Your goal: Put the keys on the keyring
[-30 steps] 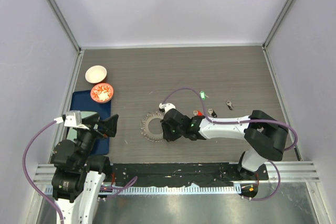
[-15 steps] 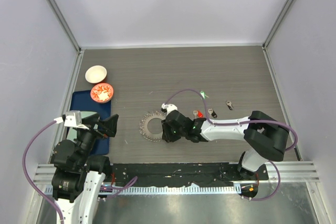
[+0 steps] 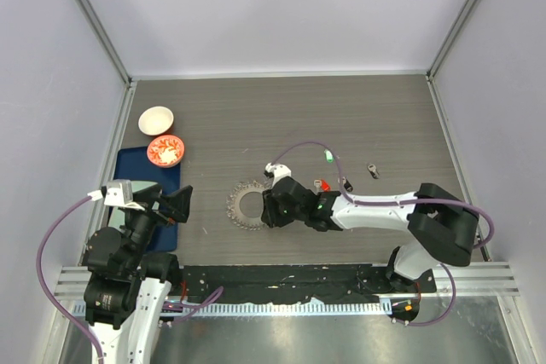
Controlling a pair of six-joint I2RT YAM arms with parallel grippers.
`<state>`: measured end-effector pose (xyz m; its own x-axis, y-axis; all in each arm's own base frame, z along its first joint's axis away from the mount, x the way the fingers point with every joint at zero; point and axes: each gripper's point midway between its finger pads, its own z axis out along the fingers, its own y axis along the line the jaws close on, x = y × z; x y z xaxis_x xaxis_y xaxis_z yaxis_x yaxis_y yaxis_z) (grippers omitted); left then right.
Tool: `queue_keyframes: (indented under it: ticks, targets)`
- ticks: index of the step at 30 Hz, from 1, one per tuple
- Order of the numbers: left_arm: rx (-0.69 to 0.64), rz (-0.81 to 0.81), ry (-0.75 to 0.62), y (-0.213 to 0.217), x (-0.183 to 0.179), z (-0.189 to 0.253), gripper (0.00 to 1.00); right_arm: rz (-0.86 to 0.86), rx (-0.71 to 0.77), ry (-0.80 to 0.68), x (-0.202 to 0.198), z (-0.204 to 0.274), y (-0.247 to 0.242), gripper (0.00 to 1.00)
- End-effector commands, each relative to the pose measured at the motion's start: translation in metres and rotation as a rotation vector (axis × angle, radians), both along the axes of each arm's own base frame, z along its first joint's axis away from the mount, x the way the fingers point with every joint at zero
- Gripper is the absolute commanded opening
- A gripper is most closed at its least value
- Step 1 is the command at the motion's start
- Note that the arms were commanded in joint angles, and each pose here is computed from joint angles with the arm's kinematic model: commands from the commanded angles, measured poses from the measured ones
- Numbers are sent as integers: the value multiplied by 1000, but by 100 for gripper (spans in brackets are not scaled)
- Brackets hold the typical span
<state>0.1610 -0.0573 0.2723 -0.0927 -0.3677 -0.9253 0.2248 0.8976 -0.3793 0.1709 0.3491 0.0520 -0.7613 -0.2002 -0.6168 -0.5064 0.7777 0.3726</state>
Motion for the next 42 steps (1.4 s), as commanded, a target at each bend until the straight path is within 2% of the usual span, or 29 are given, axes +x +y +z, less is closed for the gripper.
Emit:
queue_keyframes:
  ticks: [1, 10, 16, 42]
  targets:
    - [2, -18, -44, -3, 0, 9, 100, -79, 163, -57, 11, 40, 11, 34]
    - [2, -20, -44, -3, 0, 9, 100, -167, 269, 7, 1, 26, 13, 33]
    - [2, -18, -45, -3, 0, 9, 100, -187, 281, 19, 1, 17, 13, 32]
    - [3, -16, -47, -2, -1, 10, 100, -206, 238, 66, -3, -8, 12, 29]
